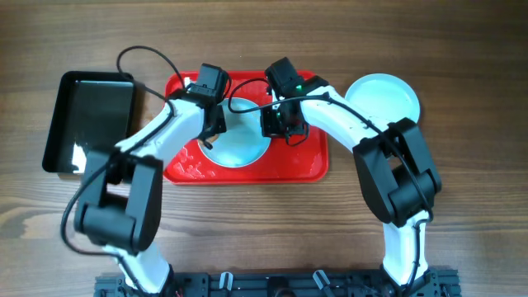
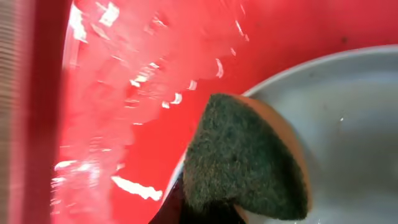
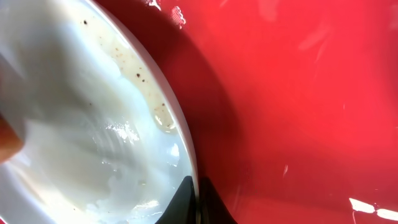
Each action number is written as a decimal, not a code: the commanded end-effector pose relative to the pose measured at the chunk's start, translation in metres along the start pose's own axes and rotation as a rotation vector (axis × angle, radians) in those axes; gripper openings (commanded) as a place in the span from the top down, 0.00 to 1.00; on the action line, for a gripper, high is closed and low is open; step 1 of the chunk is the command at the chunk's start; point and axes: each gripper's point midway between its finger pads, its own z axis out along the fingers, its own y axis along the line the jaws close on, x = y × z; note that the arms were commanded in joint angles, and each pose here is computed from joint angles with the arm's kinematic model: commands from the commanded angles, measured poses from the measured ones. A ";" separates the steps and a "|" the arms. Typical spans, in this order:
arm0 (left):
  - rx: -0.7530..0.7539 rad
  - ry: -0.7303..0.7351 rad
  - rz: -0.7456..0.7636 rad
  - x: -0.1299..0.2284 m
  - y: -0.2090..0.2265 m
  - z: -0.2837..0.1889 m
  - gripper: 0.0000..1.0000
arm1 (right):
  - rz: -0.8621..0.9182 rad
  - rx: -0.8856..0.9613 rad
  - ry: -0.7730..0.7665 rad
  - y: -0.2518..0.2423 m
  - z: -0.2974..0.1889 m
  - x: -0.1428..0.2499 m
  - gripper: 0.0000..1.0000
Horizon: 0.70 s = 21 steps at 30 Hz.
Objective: Clean dirty plates on tray and stack at the side
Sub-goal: 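Lift the plate with the right gripper and stack it on the others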
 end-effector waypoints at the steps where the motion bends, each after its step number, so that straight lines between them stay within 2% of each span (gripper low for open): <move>1: -0.056 -0.277 -0.161 -0.050 0.045 -0.083 0.96 | 0.020 0.133 -0.005 -0.031 0.003 -0.006 0.96; 3: 0.007 -0.394 -0.221 -0.064 0.058 -0.133 0.96 | -0.004 0.156 -0.051 -0.027 -0.018 -0.020 0.96; 5: 0.060 -0.433 -0.268 -0.066 0.073 -0.160 0.96 | -0.053 0.191 -0.135 -0.019 -0.060 -0.040 0.95; 8: 0.122 -0.344 -0.283 -0.055 0.077 -0.150 0.96 | -0.152 0.343 -0.283 -0.023 -0.132 -0.061 0.96; 11: 0.247 -0.231 -0.277 -0.045 0.059 -0.131 0.96 | -0.236 0.644 -0.463 -0.041 -0.227 -0.070 0.96; 14: 0.333 -0.122 -0.249 -0.034 0.036 -0.112 0.96 | -0.357 0.903 -0.598 -0.032 -0.290 -0.063 0.96; 17: 0.337 -0.055 -0.241 -0.026 0.029 -0.095 0.96 | -0.475 1.168 -0.698 0.000 -0.326 -0.048 0.96; 21: 0.329 -0.035 -0.240 -0.023 0.028 -0.089 0.96 | -0.589 1.320 -0.801 0.049 -0.349 -0.034 0.96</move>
